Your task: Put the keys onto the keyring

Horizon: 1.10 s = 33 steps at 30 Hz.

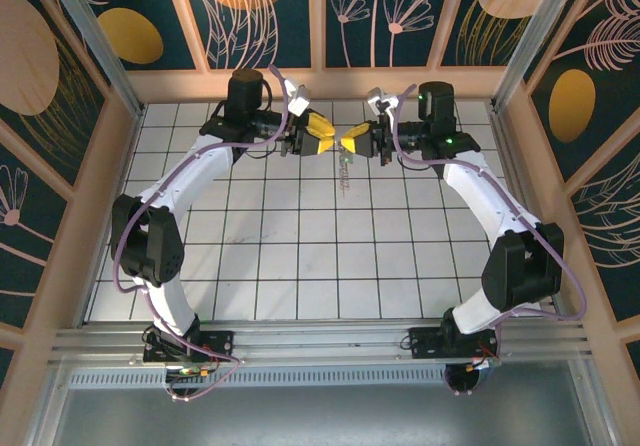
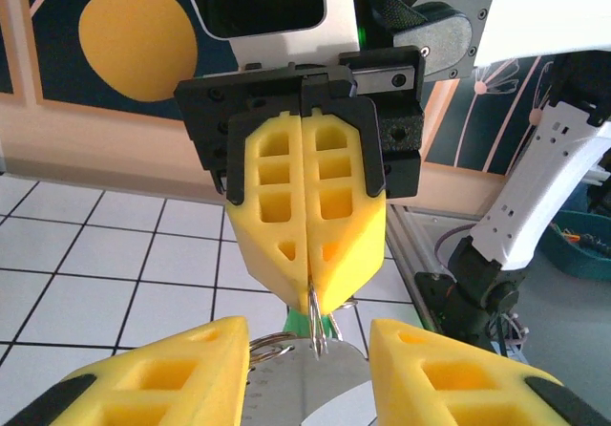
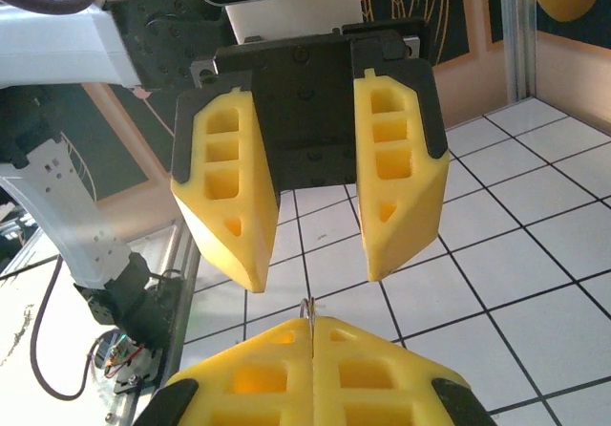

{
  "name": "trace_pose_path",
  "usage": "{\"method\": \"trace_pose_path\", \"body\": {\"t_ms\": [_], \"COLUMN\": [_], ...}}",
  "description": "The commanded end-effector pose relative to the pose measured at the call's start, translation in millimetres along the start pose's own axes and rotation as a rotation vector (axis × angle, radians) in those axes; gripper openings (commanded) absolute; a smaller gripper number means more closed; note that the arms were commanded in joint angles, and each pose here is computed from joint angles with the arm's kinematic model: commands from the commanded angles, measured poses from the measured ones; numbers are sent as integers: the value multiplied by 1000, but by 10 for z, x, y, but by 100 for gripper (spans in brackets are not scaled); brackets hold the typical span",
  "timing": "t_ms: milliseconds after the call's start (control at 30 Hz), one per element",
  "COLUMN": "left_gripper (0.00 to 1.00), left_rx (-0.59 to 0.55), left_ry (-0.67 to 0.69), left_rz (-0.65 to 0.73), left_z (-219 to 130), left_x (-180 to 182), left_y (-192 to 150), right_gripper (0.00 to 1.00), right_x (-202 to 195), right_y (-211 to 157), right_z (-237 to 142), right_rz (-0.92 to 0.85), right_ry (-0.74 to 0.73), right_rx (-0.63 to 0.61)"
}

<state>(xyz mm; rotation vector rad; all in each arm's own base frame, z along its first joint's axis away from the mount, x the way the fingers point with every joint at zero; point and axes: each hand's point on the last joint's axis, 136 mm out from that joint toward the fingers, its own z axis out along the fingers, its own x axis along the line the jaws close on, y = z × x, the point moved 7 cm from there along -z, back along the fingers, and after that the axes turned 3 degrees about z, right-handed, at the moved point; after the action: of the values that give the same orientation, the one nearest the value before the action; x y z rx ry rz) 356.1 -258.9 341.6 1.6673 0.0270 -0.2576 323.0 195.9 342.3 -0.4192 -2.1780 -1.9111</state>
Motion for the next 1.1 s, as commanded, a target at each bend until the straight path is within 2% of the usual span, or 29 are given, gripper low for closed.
{"method": "trace_pose_path", "body": {"t_ms": [0,400,767,967,1067], "left_gripper": [37,30,30,17,7], "left_rx": [-7,-5,-5,-3,2], "left_ry": [-33,-61,-69,-64,-49], "left_rz": [9,-1,12,10,13], "left_z": [-30,-15,-17,-12,-6], "left_x": [3,-29,-54,-59,-50], "left_y": [19,-19,-11,-29,-44], "right_gripper": [0,0,0,0,0], "right_x": [81,72,36,28,33], "right_y": [145,187,187,194,203], "right_z": [30,108,150,177,193], "right_rz": [-84,-91,-84,-83,-86], "right_ry": [49,53,48,51,53], "right_rx": [-15,-12,-13,-15,-14]}}
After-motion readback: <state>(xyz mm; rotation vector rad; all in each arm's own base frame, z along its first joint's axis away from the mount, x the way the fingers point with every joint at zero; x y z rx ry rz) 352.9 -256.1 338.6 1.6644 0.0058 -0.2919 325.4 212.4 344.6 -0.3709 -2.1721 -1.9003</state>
